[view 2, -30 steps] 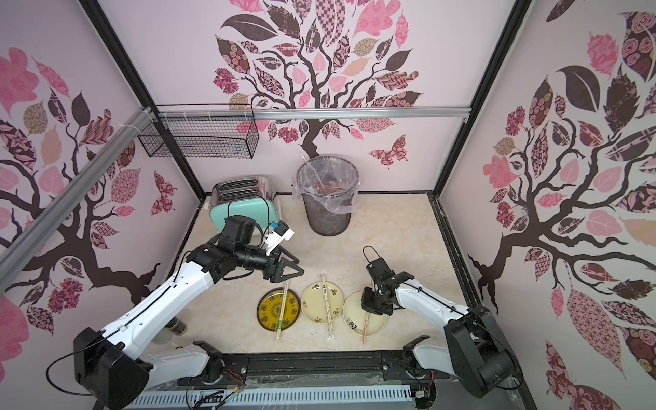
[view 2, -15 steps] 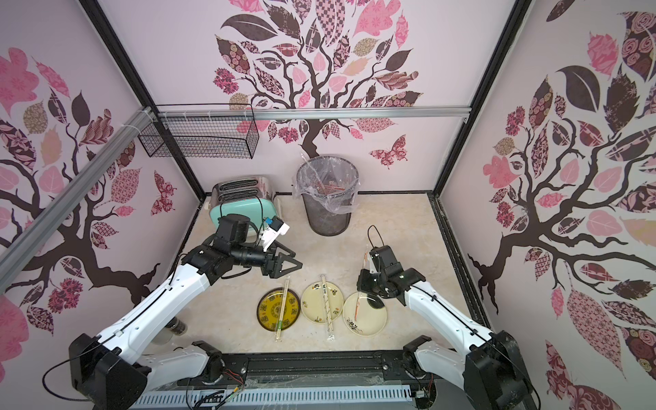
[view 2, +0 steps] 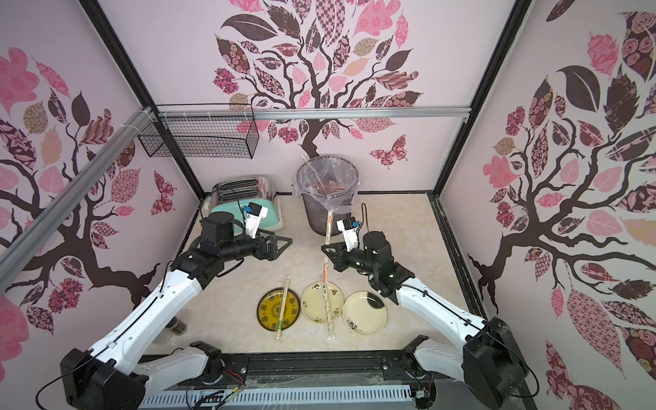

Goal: Remove the packaging of disposable chopsticks
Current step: Pick up the disposable chopsticks from the plate.

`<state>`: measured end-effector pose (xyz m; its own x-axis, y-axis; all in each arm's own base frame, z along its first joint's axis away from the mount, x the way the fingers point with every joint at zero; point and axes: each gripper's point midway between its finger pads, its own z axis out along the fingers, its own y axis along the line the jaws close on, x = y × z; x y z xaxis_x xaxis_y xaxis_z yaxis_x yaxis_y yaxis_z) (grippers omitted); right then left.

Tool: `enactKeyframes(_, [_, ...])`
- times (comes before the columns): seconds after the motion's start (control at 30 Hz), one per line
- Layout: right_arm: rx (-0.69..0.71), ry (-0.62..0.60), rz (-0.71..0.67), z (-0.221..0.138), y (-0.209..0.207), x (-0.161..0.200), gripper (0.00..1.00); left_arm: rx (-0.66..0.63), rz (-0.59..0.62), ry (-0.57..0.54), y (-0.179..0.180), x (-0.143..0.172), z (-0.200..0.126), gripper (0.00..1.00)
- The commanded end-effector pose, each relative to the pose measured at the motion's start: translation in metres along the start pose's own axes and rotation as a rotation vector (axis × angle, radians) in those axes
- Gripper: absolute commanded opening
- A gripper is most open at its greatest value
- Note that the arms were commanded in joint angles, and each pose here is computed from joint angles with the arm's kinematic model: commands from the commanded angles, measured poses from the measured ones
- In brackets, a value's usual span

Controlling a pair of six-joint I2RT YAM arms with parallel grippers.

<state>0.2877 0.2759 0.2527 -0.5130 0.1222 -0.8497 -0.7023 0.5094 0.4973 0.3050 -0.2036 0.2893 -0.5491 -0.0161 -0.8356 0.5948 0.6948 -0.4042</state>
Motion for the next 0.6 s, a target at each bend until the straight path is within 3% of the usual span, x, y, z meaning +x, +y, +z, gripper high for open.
enactKeyframes(0.0, [-0.194, -0.074, -0.112, 0.005, 0.035, -0.02, 0.0, 0.076, 0.02, -0.126, -0.018, -0.028, -0.009, 0.85])
enactKeyframes(0.13, [-0.295, -0.03, -0.135, 0.011, 0.046, -0.01, 0.0, 0.347, 0.049, -0.063, -0.061, -0.026, -0.003, 0.78])
enactKeyframes(0.23, [-0.354, -0.006, -0.143, 0.01, 0.053, -0.003, 0.0, 0.443, 0.096, -0.022, -0.087, -0.023, 0.004, 0.77])
enactKeyframes(0.3, [-0.38, 0.003, -0.141, 0.01, 0.056, 0.0, 0.0, 0.478, 0.131, 0.007, -0.1, -0.019, 0.009, 0.76])
enactKeyframes(0.43, [-0.418, 0.036, -0.142, 0.009, 0.059, 0.01, 0.0, 0.511, 0.122, 0.029, -0.103, -0.021, 0.021, 0.61])
enactKeyframes(0.57, [-0.454, 0.058, -0.132, 0.007, 0.064, 0.014, 0.0, 0.54, 0.117, 0.022, -0.107, -0.027, 0.024, 0.54])
